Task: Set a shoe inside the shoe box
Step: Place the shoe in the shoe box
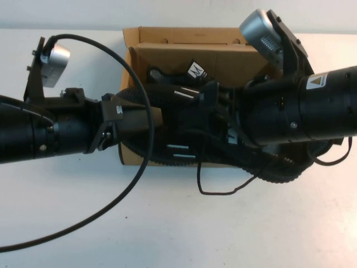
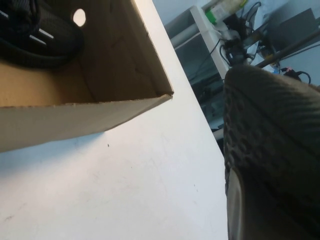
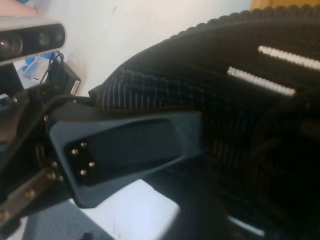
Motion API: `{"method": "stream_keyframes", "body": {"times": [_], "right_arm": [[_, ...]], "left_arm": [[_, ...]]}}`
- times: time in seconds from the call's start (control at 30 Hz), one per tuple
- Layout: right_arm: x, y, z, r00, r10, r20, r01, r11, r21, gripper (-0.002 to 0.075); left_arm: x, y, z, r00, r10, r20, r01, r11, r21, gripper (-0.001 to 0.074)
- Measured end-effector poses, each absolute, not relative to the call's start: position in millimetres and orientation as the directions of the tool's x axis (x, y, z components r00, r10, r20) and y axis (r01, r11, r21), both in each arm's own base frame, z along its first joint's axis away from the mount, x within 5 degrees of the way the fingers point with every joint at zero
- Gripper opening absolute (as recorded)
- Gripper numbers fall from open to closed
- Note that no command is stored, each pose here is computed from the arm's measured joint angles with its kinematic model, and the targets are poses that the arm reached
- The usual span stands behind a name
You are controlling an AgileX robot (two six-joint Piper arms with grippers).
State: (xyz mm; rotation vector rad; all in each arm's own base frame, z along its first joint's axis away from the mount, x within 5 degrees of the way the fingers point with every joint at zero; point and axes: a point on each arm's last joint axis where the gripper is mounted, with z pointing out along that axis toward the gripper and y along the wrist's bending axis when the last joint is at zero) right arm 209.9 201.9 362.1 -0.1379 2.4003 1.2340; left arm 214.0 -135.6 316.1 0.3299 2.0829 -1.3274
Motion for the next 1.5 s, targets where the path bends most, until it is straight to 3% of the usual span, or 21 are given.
{"method": "stream_keyframes", "body": {"times": [0.07, 0.2, 0.3, 0.53, 0.6, 0.8, 0.9, 1.2, 1.5], "right_arm": [[211, 202, 362, -0.894, 0.101, -0.437, -0.295, 0.602, 0.742, 0.0396], [213, 200, 361, -0.878, 0.088, -0.47, -0.324, 0.612, 0.721, 0.0137], [213, 200, 362, -0.866, 0.074, -0.494, -0.353, 0.611, 0.709, 0.0063], [210, 198, 366, -0.83, 0.036, -0.556, -0.428, 0.598, 0.678, 0.0062], [207, 196, 369, -0.82, 0.029, -0.571, -0.447, 0.59, 0.672, 0.0062], [203, 196, 373, -0.812, 0.017, -0.584, -0.471, 0.573, 0.671, 0.006], [204, 196, 373, -0.806, 0.013, -0.591, -0.479, 0.572, 0.666, 0.0059], [215, 168, 377, -0.805, 0.043, -0.592, -0.455, 0.596, 0.662, 0.0053], [231, 131, 389, -0.727, 0.132, -0.674, -0.465, 0.628, 0.624, 0.0052]], "left_arm": [[214, -136, 316, -0.765, -0.129, -0.631, 0.519, 0.458, -0.722, 0.0135], [215, -135, 317, -0.766, -0.143, -0.627, 0.512, 0.455, -0.729, 0.0135], [215, -135, 317, -0.766, -0.148, -0.625, 0.509, 0.455, -0.731, 0.0134], [215, -135, 316, -0.766, -0.128, -0.63, 0.516, 0.462, -0.721, 0.0124], [213, -135, 317, -0.767, -0.122, -0.63, 0.521, 0.454, -0.723, 0.0159], [210, -139, 325, -0.781, -0.16, -0.604, 0.523, 0.363, -0.772, 0.0551], [210, -139, 327, -0.756, -0.165, -0.633, 0.557, 0.345, -0.756, 0.0657], [212, -139, 326, -0.723, -0.158, -0.672, 0.58, 0.389, -0.716, 0.067], [217, -136, 321, -0.695, -0.143, -0.705, 0.575, 0.478, -0.664, 0.067]]}}
